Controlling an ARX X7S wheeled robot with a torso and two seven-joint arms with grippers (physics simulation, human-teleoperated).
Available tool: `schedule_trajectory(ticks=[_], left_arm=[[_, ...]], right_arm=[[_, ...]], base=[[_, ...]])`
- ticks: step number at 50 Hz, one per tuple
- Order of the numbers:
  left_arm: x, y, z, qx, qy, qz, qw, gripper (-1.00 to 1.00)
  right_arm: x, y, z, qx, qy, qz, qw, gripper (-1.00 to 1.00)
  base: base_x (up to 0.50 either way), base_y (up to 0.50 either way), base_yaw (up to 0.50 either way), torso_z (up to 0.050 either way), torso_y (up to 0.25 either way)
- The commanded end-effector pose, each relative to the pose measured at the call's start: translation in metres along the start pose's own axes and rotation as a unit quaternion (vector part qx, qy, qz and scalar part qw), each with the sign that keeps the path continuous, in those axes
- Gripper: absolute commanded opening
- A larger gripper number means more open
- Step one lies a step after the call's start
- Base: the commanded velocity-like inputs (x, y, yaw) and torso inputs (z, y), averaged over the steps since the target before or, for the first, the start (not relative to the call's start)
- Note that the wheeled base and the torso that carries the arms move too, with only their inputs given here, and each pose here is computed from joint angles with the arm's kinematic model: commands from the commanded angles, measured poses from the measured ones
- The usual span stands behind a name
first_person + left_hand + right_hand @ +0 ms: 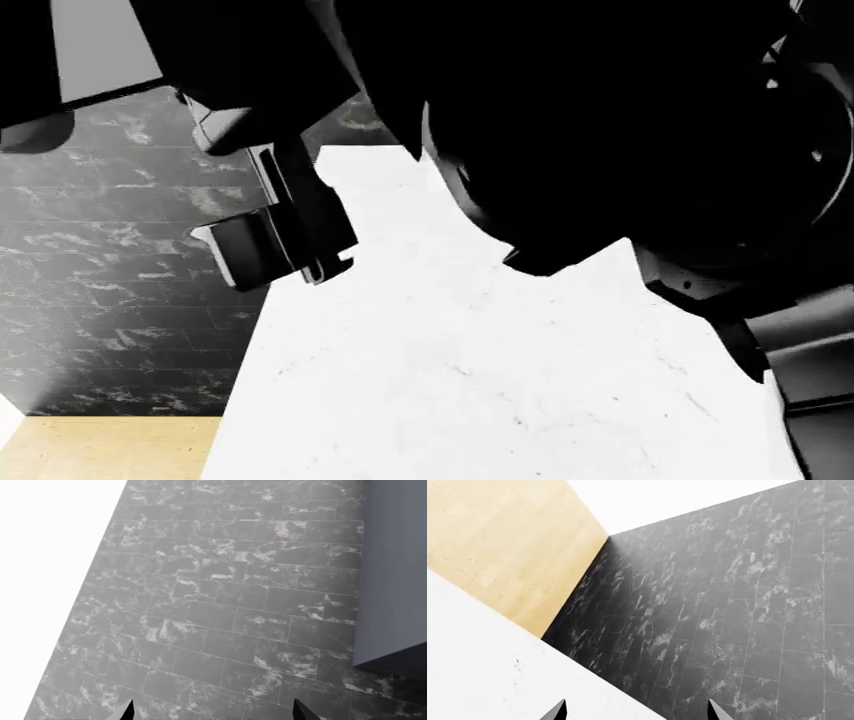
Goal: Pick and place the shaker into the drawer. Then close the cabinet.
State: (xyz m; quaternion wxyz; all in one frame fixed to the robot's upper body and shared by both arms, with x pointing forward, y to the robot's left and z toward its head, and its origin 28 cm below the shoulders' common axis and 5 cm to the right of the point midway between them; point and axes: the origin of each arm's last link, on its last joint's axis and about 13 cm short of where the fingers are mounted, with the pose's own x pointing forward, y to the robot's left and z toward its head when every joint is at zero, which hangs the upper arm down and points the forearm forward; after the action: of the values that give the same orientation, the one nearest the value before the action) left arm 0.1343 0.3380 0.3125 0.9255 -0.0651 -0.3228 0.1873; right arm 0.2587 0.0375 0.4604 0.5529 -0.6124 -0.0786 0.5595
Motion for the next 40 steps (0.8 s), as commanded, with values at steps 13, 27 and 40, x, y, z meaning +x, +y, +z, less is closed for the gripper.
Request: schedule_trajectory(ticks=[13,27,40], left_arm=[[-0.002,-0.003,-0.004,-0.01,0.007,-0.016,1.0,1.0],[-0.004,-0.008,-0.001,-0.005,0.009,-0.029,1.0,1.0],[-0.008,-0.004,0.0,0.004,0.013,-0.028,1.0,1.0]], right_arm=[[-0.177,-0.057,-0.009,0.008,0.145,-0.364,0.92,1.0],[-0.237,-0.047,-0.08,0.153,0.251,-0.477,0.828,1.0],[-0.239,-0.024,-0.125,0.28,0.286,-0.471,0.786,1.0]], base=[[0.0,0.0,0.0,0.0,0.0],[0.0,0.0,0.0,0.0,0.0],[0.0,0.0,0.0,0.0,0.0]])
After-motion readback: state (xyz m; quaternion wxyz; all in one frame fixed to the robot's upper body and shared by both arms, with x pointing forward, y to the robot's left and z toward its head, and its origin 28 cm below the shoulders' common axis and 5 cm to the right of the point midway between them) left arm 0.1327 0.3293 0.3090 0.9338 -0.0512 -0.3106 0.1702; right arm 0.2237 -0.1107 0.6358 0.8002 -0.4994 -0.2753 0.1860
